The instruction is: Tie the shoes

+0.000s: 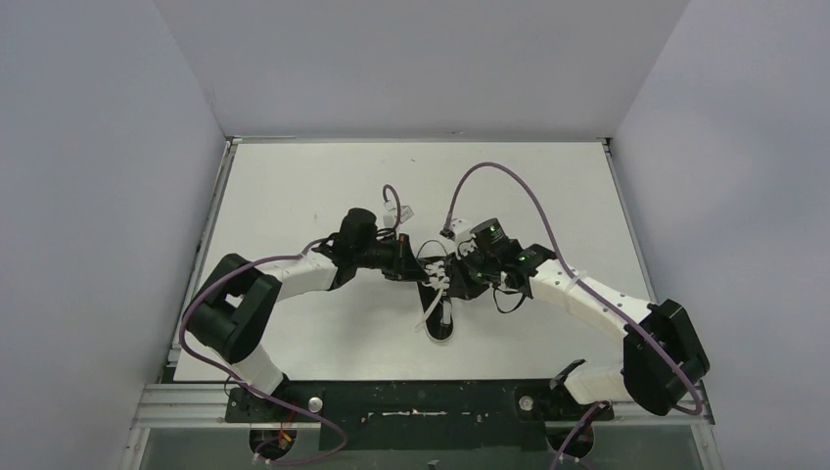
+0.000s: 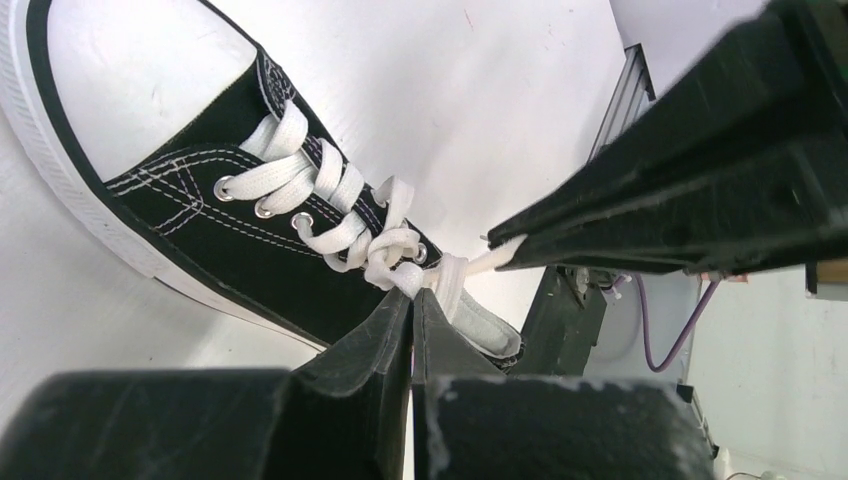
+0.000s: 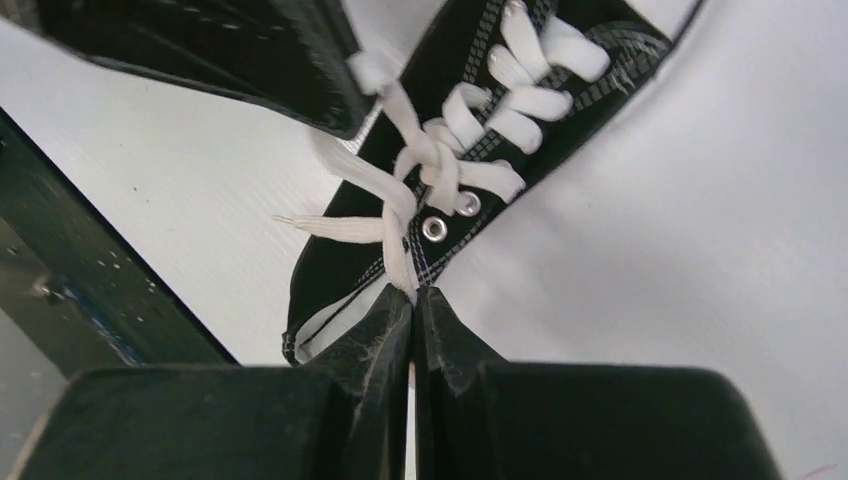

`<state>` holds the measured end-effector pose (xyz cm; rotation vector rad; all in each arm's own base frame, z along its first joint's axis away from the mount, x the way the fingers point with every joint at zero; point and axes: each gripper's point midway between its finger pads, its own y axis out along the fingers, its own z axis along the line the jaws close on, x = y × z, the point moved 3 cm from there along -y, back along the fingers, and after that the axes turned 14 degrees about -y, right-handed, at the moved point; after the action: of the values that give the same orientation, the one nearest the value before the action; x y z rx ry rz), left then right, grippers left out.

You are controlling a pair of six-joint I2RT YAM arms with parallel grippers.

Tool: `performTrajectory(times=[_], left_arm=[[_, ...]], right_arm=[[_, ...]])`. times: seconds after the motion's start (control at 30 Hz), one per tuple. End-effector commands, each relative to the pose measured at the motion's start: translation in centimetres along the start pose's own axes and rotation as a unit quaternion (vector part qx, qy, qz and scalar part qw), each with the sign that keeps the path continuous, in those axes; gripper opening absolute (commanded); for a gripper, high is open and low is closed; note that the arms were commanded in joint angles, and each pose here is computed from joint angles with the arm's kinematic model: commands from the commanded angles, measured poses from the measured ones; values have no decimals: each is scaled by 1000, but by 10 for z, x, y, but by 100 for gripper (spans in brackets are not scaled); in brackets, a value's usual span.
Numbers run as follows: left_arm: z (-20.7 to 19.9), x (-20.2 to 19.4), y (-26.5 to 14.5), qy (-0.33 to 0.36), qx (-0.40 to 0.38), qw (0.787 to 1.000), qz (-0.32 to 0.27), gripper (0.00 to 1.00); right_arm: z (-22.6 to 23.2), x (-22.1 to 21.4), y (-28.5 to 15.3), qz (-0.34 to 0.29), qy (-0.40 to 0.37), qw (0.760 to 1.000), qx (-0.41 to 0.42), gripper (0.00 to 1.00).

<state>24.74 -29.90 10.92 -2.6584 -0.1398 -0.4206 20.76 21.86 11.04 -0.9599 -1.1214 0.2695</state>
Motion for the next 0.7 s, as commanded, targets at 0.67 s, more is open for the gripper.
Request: performTrajectory(times=[0.67], left_arm=[[-56,-2,3,97,-56,993,31,0]], right_arm=[[38,30,-5,-33,79,990,111,10]])
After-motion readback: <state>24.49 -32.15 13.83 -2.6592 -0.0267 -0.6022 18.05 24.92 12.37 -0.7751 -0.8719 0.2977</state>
